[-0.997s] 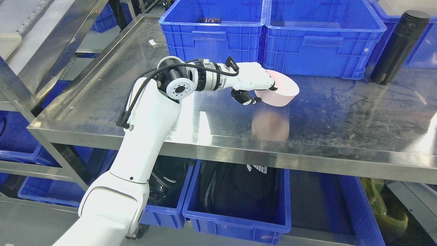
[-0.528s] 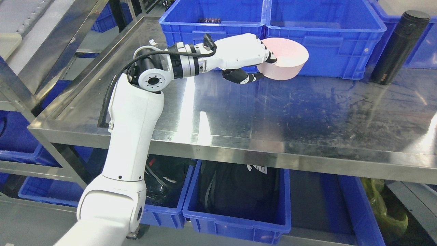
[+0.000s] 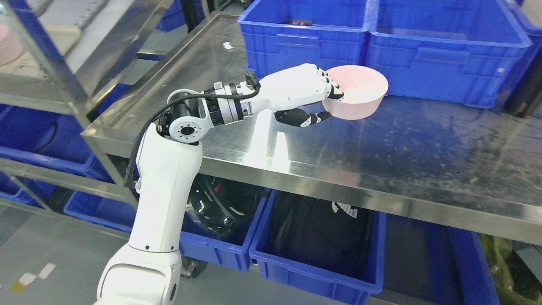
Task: Stack pink IKEA bowl on shelf middle layer
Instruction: 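Hold the pink bowl up with the left hand while the robot turns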
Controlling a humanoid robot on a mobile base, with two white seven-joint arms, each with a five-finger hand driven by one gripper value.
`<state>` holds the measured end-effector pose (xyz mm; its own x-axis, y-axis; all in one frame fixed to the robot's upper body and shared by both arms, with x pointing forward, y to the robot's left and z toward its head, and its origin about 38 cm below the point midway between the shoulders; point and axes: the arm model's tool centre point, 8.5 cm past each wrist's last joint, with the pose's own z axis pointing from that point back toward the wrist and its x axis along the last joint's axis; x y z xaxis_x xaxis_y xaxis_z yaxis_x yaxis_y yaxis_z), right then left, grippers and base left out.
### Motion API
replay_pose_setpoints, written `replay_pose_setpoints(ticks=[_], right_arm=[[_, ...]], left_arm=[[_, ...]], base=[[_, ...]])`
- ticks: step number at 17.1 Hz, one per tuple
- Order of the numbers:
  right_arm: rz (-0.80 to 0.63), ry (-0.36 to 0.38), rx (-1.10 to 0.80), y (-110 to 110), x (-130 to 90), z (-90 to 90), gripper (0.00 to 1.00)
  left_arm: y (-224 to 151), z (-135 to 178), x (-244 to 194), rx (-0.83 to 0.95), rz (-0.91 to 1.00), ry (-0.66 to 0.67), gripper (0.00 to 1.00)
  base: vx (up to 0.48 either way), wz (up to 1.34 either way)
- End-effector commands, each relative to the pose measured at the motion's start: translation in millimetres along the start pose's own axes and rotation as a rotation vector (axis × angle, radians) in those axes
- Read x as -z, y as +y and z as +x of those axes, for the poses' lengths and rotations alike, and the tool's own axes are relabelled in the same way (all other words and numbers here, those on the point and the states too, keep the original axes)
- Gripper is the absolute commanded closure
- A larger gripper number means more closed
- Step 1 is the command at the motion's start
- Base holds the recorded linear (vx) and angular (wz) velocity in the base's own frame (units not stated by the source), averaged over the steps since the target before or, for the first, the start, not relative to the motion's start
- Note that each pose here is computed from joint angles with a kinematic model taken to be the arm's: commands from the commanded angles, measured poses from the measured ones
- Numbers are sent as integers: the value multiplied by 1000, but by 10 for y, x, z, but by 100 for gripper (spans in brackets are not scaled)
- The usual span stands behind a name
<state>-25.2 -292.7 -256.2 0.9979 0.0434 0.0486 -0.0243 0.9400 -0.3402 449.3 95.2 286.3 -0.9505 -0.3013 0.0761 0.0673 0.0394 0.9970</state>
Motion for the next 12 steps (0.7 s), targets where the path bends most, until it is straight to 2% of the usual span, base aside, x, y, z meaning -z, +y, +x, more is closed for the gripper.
replay_pose_setpoints(ticks=[1, 12], right_arm=[[-17, -22, 0, -109, 31, 60, 0], [-17, -22, 0, -109, 31, 60, 0]], left_arm=[[-124, 136, -66, -1, 2, -17, 100], [-116, 149, -90, -2, 32, -13, 99]], base=[[-44, 631], [-102, 707]])
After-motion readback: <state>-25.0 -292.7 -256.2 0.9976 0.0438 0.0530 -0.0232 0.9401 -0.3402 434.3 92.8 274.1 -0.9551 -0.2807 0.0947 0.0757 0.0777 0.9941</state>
